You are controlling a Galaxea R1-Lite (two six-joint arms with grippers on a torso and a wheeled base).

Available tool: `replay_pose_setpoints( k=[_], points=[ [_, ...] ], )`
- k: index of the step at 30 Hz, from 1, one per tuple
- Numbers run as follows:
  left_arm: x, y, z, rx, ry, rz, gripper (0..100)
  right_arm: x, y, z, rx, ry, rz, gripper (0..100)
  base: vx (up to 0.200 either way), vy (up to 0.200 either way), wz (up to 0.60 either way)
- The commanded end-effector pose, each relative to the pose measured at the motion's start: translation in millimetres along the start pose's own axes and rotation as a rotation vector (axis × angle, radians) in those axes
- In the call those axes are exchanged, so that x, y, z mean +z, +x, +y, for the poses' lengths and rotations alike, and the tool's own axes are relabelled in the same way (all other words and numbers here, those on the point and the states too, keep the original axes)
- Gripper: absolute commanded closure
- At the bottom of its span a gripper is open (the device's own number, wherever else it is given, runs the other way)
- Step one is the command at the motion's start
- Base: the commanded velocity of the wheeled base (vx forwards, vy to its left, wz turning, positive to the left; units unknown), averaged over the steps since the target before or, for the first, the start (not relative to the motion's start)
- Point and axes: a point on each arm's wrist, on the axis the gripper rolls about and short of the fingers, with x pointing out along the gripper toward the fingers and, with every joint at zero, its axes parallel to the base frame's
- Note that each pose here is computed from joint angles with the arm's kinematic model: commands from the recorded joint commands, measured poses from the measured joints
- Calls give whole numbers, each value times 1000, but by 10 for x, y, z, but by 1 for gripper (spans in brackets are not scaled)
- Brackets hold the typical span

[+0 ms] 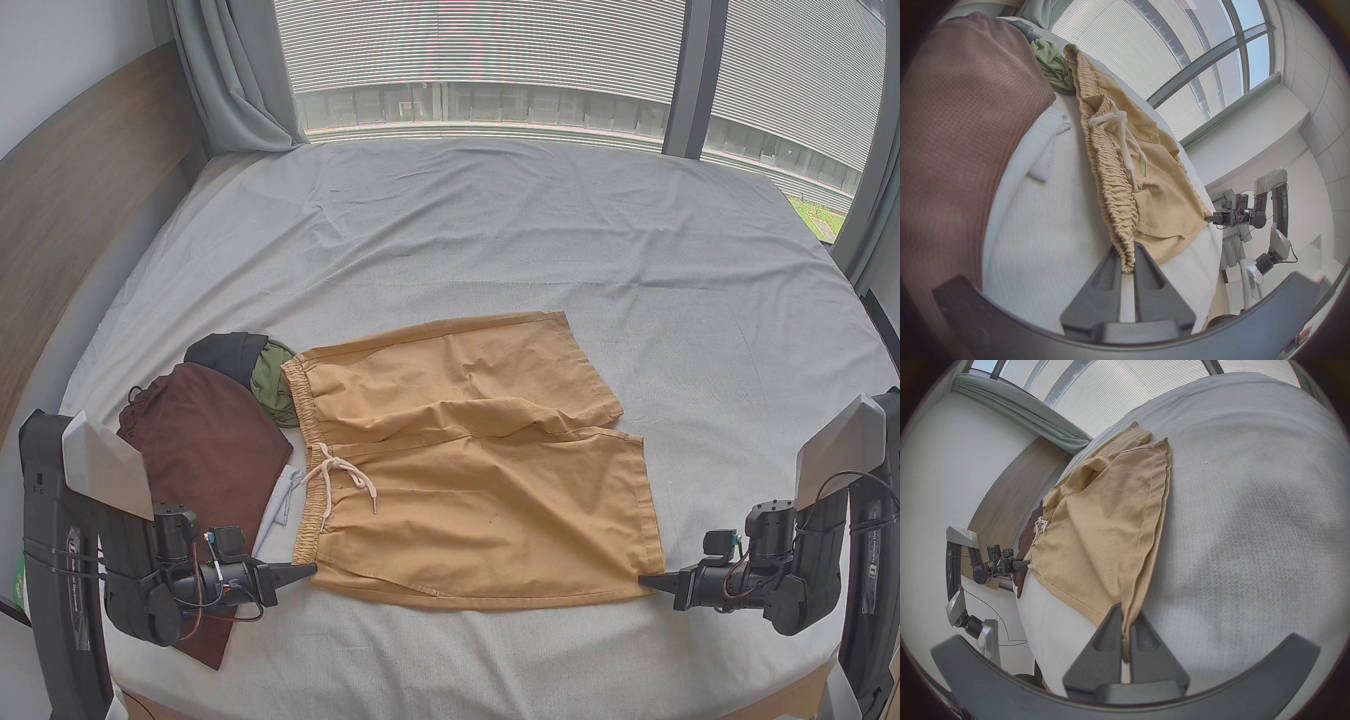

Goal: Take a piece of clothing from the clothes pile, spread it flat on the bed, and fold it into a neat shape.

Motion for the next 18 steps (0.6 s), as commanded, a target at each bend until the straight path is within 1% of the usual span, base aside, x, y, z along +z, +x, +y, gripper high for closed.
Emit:
replay_pose_setpoints(
  k=[1,3,7,8,11,18],
  points=[
    [35,-196,-197,-14,-6,1,100,-32,-68,94,10,-9,20,100,0,0,0],
    [6,-249,-250,-35,-17,16,100,-44,-108,125,11,-8,26,100,0,0,0],
    [-27,-318,-268,-24,-36,22,100,-53,-160,160,14,-32,31,100,0,0,0],
    [-41,-327,-276,-23,-34,27,100,-79,-186,169,13,-54,42,100,0,0,0],
    [-81,-362,-275,-17,13,36,100,-127,-233,172,10,-93,60,100,0,0,0],
    [-202,-461,-328,-7,37,74,100,-214,-306,217,13,-122,100,100,0,0,0]
  ],
)
